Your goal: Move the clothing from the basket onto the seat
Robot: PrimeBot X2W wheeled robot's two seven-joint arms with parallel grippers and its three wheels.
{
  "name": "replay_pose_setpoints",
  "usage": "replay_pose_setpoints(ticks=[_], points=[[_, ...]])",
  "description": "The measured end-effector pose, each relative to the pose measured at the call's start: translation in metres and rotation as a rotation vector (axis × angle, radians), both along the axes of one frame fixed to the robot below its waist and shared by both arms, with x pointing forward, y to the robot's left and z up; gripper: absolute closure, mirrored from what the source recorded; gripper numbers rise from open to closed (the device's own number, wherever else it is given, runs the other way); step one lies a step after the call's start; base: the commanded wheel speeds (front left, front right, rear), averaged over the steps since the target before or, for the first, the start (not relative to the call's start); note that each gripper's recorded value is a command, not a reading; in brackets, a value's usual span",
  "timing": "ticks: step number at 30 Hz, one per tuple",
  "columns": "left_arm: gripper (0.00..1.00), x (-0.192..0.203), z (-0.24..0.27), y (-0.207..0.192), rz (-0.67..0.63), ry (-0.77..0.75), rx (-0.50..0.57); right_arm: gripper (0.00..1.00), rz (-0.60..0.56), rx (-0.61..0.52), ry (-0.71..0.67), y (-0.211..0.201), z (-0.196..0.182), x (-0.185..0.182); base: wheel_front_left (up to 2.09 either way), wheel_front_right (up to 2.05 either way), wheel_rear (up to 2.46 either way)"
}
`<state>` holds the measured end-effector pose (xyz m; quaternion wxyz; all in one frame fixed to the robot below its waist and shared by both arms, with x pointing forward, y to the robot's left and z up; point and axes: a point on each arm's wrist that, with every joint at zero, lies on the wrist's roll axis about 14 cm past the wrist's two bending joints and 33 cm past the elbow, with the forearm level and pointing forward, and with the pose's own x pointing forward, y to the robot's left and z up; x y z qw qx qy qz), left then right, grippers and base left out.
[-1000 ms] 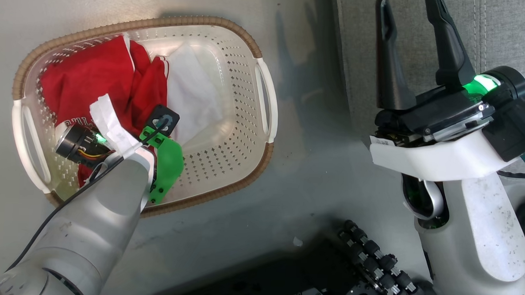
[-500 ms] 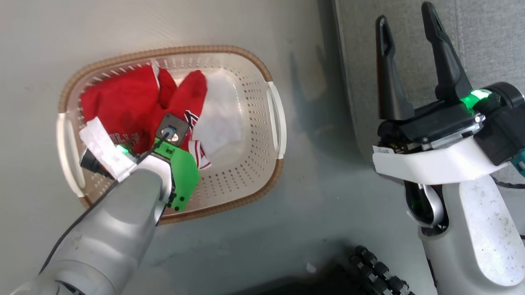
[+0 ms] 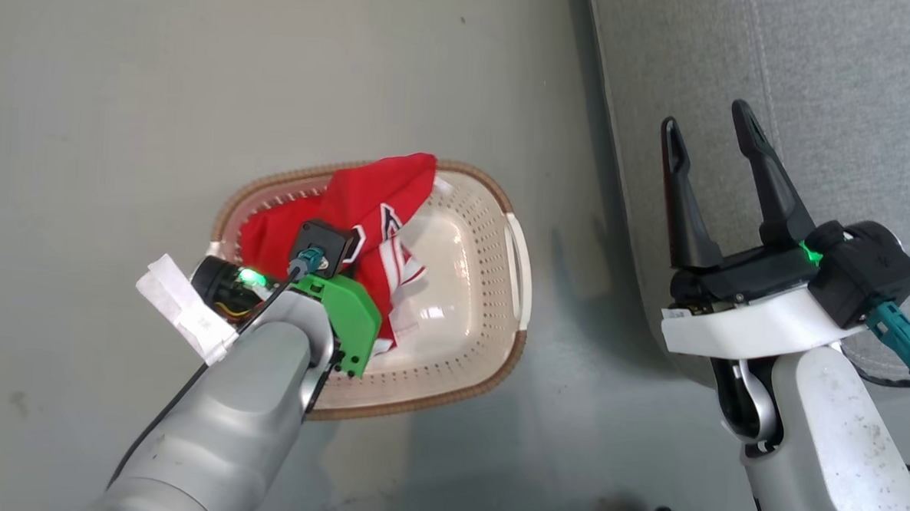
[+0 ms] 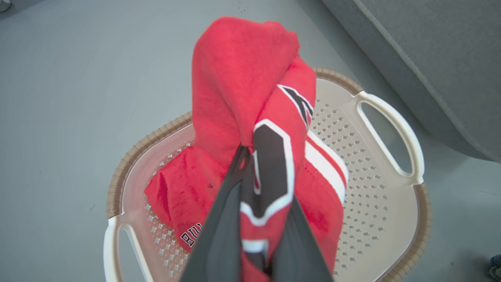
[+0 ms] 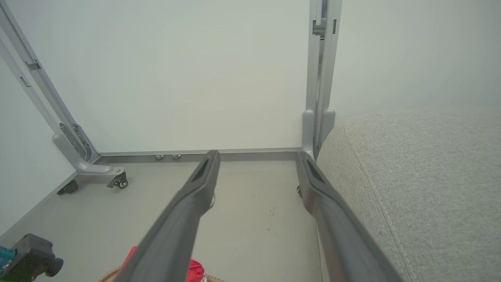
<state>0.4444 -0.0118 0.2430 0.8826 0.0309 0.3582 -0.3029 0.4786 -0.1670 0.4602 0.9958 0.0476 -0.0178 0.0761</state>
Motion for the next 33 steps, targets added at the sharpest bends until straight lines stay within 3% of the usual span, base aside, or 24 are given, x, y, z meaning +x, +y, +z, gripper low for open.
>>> replay_pose_setpoints(ticks=[8,18,26,33], points=[[1.0,0.035,0.087,-0.004,0.129,-0.198,-0.146,0.0,0.016,0.009,-0.046,0.007,0.027,-0.019,0.0,0.0,0.0],[1.0,0.065,0.224,0.028,0.269,-0.571,-0.324,0.0,0.038,0.018,-0.102,0.017,0.055,-0.036,0.0,0.0,0.0],[1.0,0.049,0.315,0.05,0.336,-0.803,-0.457,0.0,0.051,0.017,-0.12,0.022,0.07,-0.05,0.0,0.0,0.0],[1.0,0.018,0.362,0.058,0.336,-0.925,-0.525,0.0,0.057,0.014,-0.124,0.025,0.078,-0.064,0.0,0.0,0.0]])
